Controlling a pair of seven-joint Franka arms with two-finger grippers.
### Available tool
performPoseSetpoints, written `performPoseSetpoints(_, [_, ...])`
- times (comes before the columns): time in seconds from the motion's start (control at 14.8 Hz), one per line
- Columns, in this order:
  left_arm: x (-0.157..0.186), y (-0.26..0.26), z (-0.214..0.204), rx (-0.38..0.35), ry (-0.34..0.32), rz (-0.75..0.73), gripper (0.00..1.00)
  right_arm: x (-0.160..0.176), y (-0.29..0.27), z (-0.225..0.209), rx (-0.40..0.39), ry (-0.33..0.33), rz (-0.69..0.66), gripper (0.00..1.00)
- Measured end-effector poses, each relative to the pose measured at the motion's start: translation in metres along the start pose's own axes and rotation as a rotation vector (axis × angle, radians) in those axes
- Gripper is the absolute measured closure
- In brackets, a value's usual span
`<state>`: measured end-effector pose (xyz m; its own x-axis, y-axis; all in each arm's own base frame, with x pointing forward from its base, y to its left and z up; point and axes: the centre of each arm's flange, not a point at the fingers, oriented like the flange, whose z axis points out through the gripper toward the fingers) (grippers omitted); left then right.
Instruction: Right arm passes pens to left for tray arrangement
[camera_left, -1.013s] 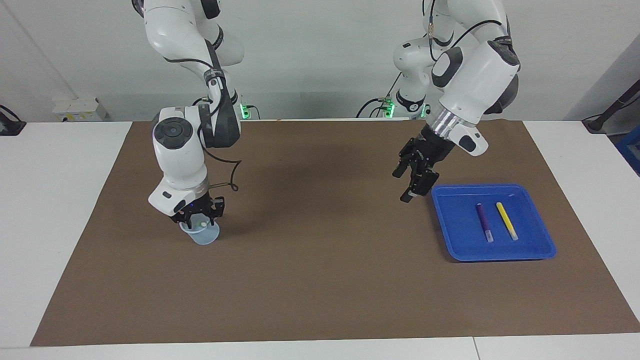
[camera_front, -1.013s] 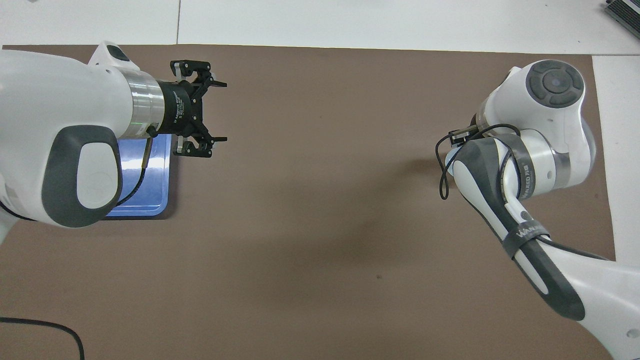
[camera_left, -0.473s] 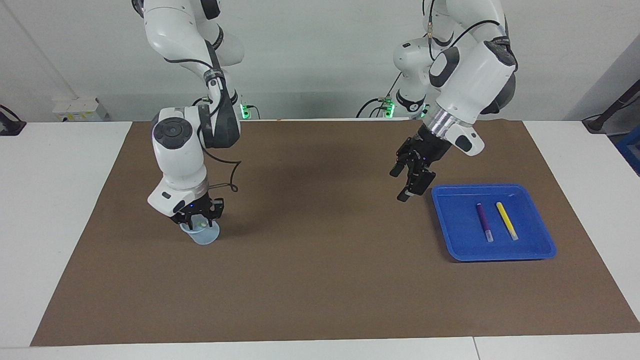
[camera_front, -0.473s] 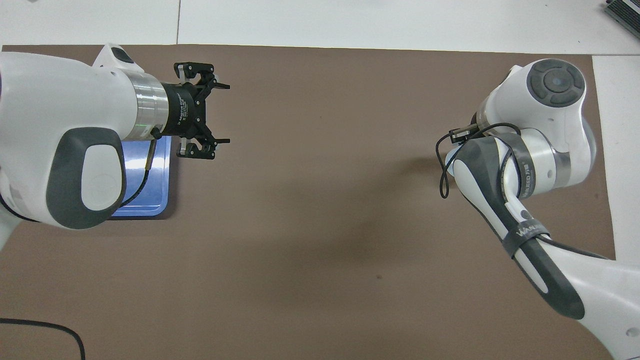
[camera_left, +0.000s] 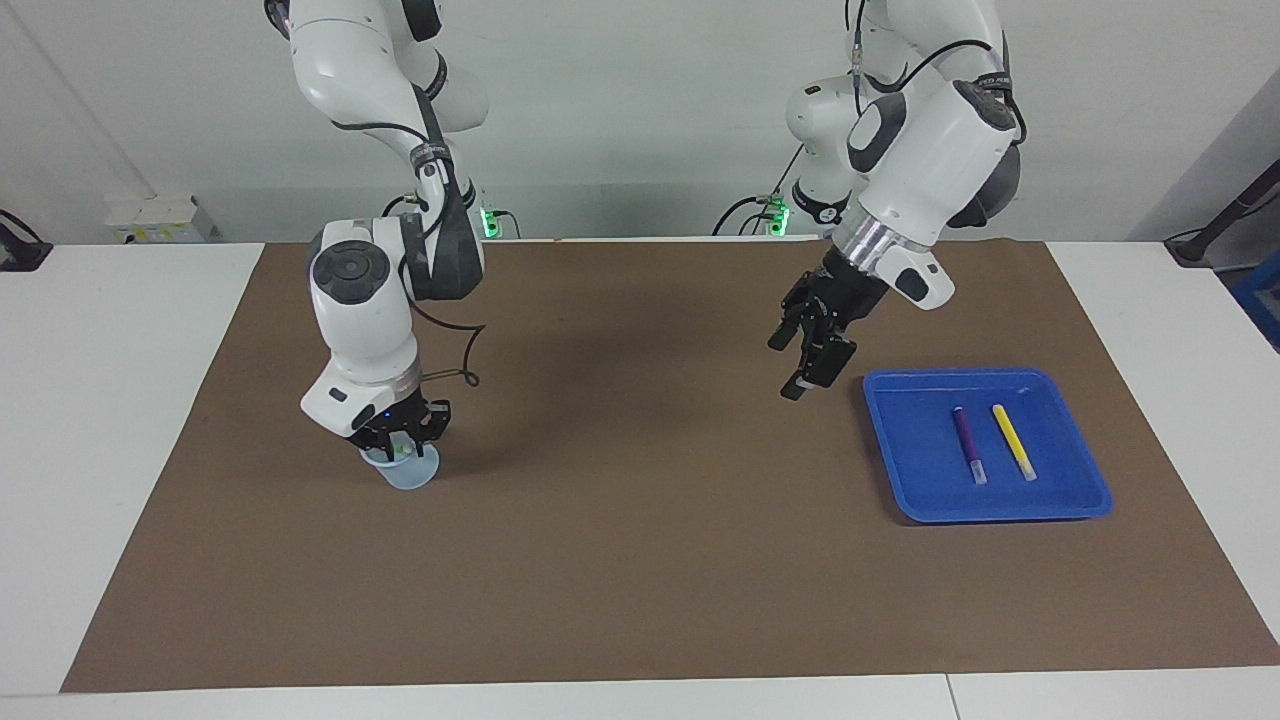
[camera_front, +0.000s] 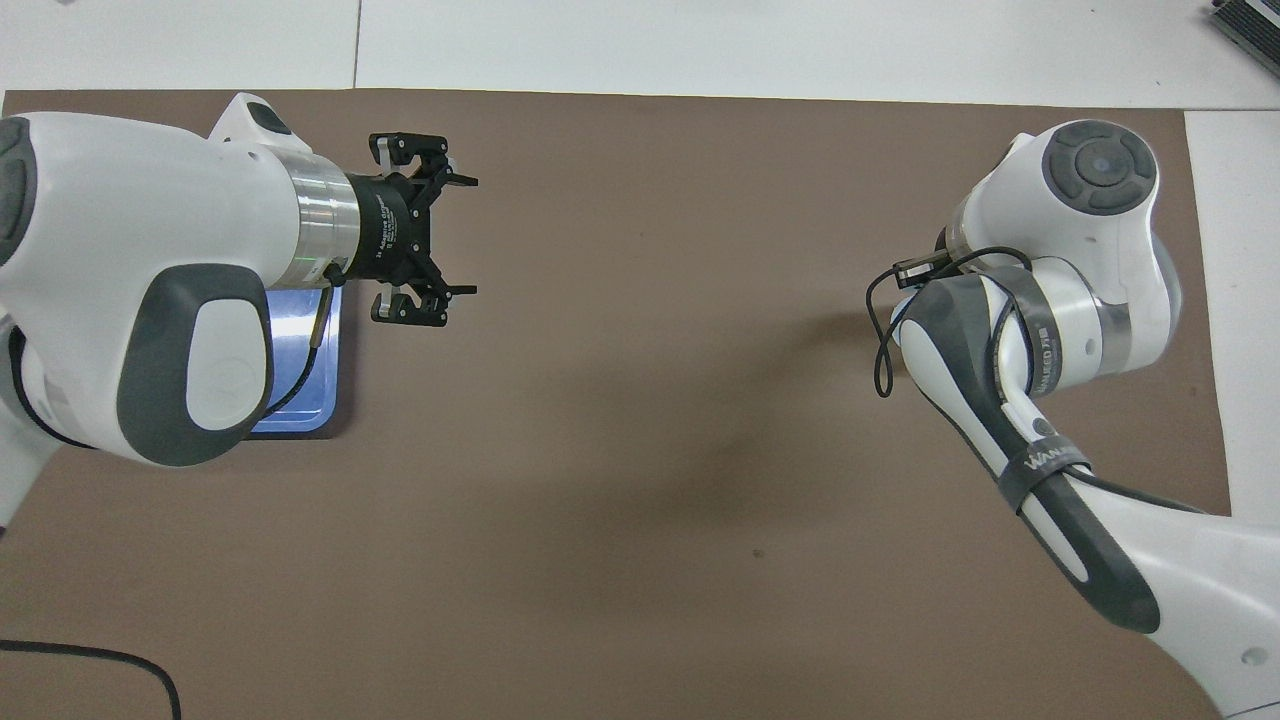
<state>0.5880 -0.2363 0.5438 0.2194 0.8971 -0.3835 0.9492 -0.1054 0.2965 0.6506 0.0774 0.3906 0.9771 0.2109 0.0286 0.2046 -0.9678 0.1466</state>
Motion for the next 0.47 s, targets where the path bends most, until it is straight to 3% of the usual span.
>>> performPoseSetpoints(0.47, [0.0011, -0.0026, 0.0011, 0.004, 0.008, 0.001, 0.00, -0.0012, 0.0005, 0.0016, 0.000, -0.012, 0.001, 0.70])
